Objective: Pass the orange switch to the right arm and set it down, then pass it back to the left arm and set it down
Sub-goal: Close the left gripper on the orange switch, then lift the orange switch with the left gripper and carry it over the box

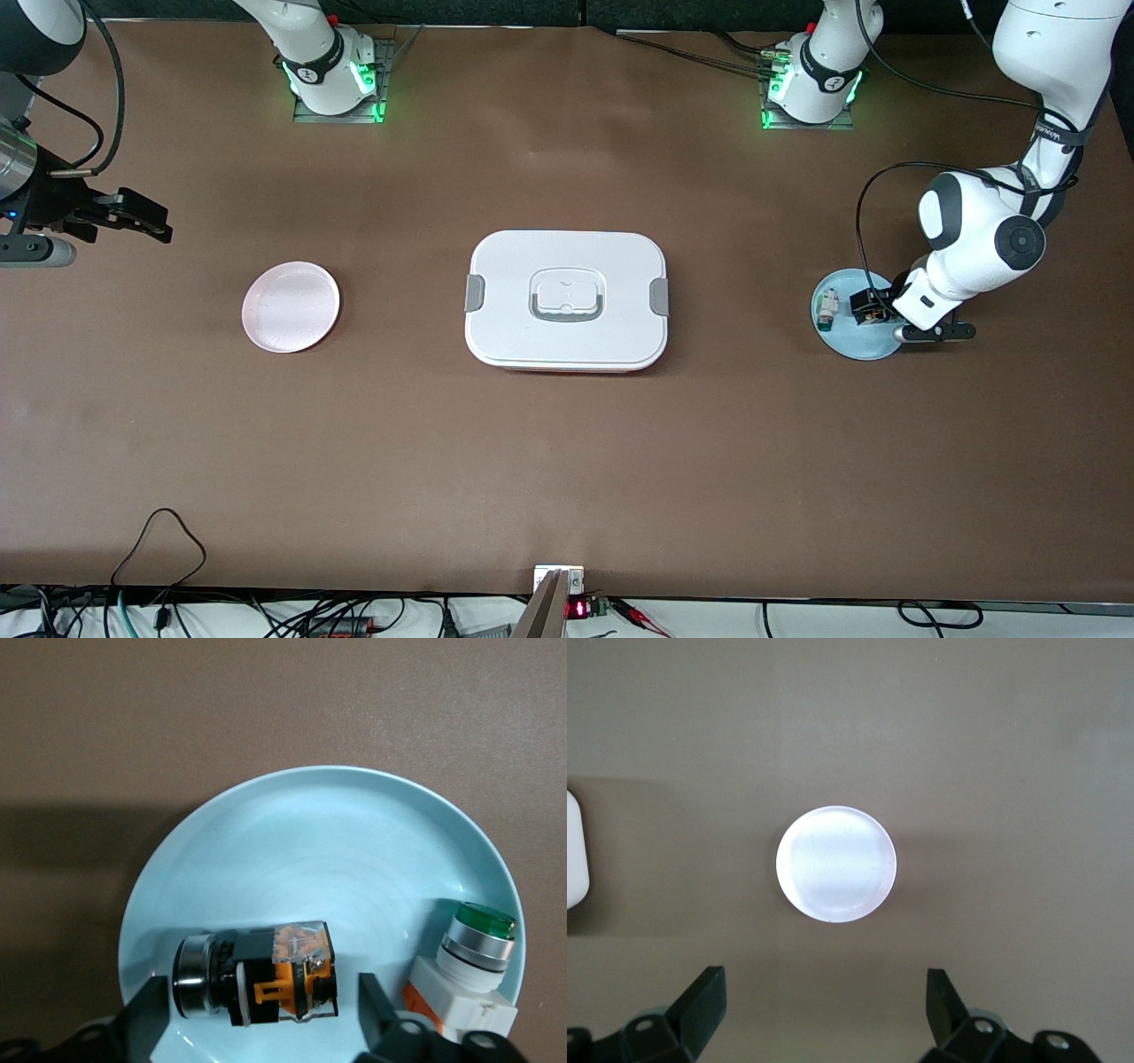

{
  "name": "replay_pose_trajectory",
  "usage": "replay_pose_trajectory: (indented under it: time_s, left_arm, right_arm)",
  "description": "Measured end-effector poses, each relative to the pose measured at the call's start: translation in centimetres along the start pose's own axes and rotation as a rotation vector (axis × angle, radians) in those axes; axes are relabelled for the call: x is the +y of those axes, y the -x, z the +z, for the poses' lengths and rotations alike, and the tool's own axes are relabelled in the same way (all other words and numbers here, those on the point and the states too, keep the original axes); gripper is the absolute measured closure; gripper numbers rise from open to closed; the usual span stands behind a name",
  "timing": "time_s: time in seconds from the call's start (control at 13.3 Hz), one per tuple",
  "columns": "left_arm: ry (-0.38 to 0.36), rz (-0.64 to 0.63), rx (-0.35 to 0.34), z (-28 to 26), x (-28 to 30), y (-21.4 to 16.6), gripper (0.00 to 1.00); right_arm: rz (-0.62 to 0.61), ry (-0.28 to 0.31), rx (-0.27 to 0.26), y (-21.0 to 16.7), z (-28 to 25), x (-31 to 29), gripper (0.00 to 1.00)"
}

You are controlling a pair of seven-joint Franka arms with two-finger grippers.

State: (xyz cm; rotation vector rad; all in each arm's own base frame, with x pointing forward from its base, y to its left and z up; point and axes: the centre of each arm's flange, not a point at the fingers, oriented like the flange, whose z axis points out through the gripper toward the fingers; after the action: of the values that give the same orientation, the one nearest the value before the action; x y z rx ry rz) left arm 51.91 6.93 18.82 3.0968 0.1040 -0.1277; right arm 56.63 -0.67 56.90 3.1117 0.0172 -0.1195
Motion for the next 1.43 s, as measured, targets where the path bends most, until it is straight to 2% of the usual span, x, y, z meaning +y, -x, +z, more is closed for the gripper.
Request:
replay_pose_trajectory:
  time_s: [0.08, 0.15, 0.45, 0.75, 0.9, 1.13, 1.43]
  left_arm:
    - [0.0, 0.001, 0.0, 0.0, 0.0, 0.0, 0.26]
    - [0.0, 0.005, 0.002, -0.1, 0.1, -0.1, 0.28]
    - [0.003, 0.052, 0.004, -0.2, 0.6, -0.2, 0.28]
    - [0.007, 0.081, -0.024, -2.4, 2.0, -1.1, 0.28]
    - [0.007, 0.1, -0.045, -4.3, 3.0, -1.1, 0.28]
    - [0.004, 0.132, -0.131, -8.4, 5.5, -0.6, 0.28]
    - [0.05, 0.05, -0.285, -16.7, 12.5, 0.5, 0.28]
  right_arm:
    - [0.001, 0.0, -0.02, 0.3, 0.0, 0.0, 0.0]
    - [0.001, -0.001, -0.037, 0.5, -0.1, 0.1, 0.0]
    - [-0.023, -0.002, -0.052, 0.8, -0.3, 0.3, 0.0]
    - [-0.023, -0.001, -0.041, 0.9, -0.5, 0.3, 0.0]
    - [-0.024, -0.001, -0.019, 0.7, -0.3, 0.3, 0.0]
    - [-0.024, -0.001, -0.014, 0.7, 0.2, 0.3, 0.0]
    - [-0.024, 0.0, 0.001, 1.1, 0.4, 0.3, 0.0]
